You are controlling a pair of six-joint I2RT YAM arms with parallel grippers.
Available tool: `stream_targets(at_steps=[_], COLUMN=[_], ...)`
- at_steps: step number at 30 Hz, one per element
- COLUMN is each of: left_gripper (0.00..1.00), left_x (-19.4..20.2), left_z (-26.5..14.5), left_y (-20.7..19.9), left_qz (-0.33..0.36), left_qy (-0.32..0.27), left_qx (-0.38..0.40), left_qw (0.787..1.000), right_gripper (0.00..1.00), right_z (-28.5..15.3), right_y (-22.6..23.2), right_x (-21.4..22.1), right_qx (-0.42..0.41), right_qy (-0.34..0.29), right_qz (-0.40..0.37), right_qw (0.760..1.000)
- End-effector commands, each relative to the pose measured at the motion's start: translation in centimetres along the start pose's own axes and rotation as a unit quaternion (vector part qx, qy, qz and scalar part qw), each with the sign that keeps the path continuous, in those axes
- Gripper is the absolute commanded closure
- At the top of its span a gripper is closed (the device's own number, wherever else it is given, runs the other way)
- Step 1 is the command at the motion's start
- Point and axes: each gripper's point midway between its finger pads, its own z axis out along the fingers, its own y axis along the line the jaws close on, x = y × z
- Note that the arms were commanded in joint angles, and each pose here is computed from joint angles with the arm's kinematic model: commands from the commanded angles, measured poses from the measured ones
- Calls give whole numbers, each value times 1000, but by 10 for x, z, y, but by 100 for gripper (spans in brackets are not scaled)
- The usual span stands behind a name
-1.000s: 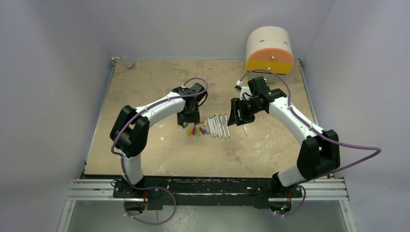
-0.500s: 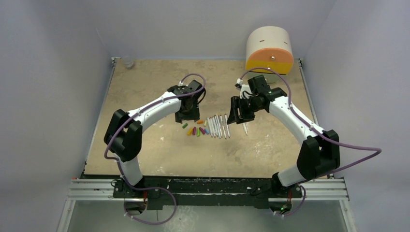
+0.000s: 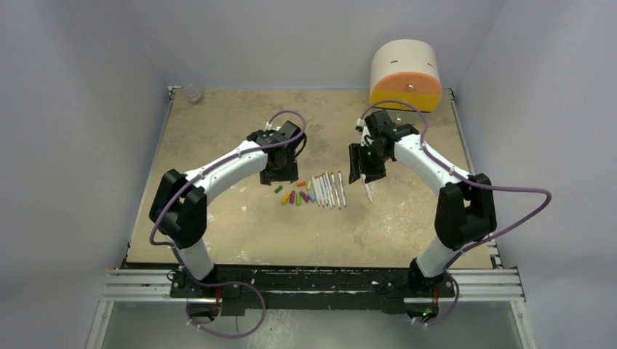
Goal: Open the pen caps
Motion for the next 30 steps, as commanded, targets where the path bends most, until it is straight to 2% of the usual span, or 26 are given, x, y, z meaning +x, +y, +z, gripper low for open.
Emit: stream_targets(at_steps=[1, 7, 22, 27, 30], left_gripper=[40, 40, 40, 40, 40], left_x=[-7, -4, -4, -4, -3], left_z=[-14, -15, -20, -22, -23], left_y=[5, 5, 6, 6, 7], left_qz=[-6, -4, 11, 11, 11], left_qy=[-31, -28, -24, -23, -23], left_qx=[9, 14, 19, 21, 21], left_qw=[999, 1000, 999, 999, 999], right_gripper=[43, 47, 51, 56, 62], right_z=[-5, 5, 56, 67, 73], right_y=[-29, -62, -74, -83, -87], right_x=[-12, -11, -4, 1, 1], right_qx=[76, 126, 121, 136, 147], right_qy=[-17, -8, 25, 35, 32], right_qz=[16, 36, 44, 46, 43], right_qw=[997, 991, 991, 989, 988])
